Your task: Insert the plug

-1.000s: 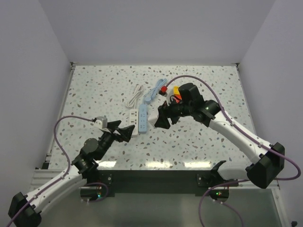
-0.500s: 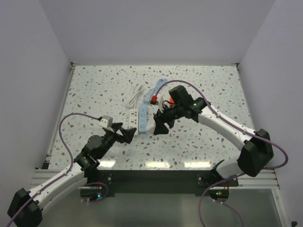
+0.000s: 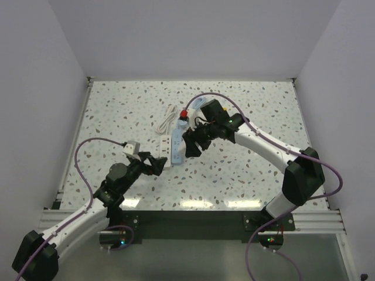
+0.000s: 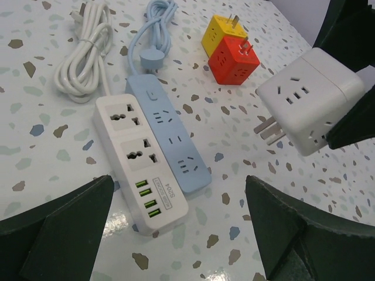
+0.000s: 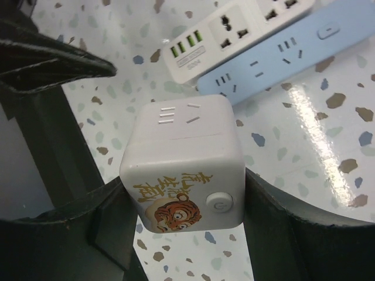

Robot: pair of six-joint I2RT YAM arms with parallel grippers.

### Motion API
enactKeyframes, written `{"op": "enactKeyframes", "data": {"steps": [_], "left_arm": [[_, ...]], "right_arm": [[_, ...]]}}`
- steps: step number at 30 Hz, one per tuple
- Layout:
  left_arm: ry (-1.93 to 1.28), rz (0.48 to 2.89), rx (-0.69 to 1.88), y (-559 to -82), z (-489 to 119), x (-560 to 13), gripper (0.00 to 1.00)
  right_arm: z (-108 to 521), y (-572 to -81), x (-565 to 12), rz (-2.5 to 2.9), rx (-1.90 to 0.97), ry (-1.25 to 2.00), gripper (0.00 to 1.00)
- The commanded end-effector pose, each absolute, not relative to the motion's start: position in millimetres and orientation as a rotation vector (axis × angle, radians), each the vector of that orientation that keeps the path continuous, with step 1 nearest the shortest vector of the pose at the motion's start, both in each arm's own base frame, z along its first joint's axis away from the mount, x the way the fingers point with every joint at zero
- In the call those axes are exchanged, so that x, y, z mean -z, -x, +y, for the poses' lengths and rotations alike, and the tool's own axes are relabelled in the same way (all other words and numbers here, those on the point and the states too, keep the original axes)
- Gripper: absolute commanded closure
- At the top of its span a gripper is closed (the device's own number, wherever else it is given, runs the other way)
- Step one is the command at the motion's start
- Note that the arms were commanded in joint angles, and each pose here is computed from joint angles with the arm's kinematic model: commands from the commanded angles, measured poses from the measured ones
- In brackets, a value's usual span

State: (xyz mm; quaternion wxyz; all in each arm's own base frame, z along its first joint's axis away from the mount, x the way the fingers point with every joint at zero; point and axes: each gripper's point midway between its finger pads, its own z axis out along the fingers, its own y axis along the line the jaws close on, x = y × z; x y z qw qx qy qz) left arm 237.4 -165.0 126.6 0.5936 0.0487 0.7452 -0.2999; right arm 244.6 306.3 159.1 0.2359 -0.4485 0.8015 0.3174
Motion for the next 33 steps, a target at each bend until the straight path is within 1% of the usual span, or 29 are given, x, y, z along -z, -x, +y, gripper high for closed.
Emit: {"op": "enactKeyframes", "data": {"steps": [1, 2, 4, 8, 12, 14, 18, 20, 24, 25, 30, 33], "left_arm": [[-0.114, 1.664, 0.734, -242, -168, -144, 0.00], [-0.112, 1.661, 0.733, -243, -167, -145, 0.00], [-0.135, 1.659, 0.744, -241, -170, -144, 0.00], [-0.214, 1.601, 0.796, -235, -180, -156, 0.00], [-0.342, 1.481, 0.876, -218, -193, -173, 0.00], [-0.423, 1.422, 0.926, -205, -201, -182, 0.00], [-0.555, 1.323, 1.008, -182, -213, -194, 0.00], [-0.626, 1.298, 1.052, -172, -220, -197, 0.00], [-0.766, 1.277, 1.168, -153, -236, -195, 0.00], [-0.775, 1.306, 1.182, -154, -239, -189, 0.01], [-0.758, 1.326, 1.158, -161, -239, -186, 0.03], [-0.762, 1.317, 1.161, -159, -239, -190, 0.03]], "right_arm": [[320, -279, -181, 2.202, -0.772, 1.030, 1.00], [319, -286, -179, 2.235, -0.730, 0.965, 1.00], [325, -285, -175, 2.251, -0.698, 0.976, 1.00], [336, -276, -162, 2.182, -0.668, 1.153, 1.00], [343, -257, -159, 2.106, -0.777, 1.332, 1.00], [336, -248, -155, 2.093, -0.776, 1.424, 1.00], [328, -230, -165, 2.037, -0.817, 1.572, 1.00], [325, -215, -169, 1.975, -0.885, 1.678, 1.00], [317, -198, -170, 1.930, -0.944, 1.799, 1.00], [317, -196, -171, 1.916, -0.957, 1.816, 1.00], [319, -179, -177, 1.812, -1.073, 1.867, 1.00], [319, -177, -178, 1.798, -1.084, 1.872, 1.00]]}}
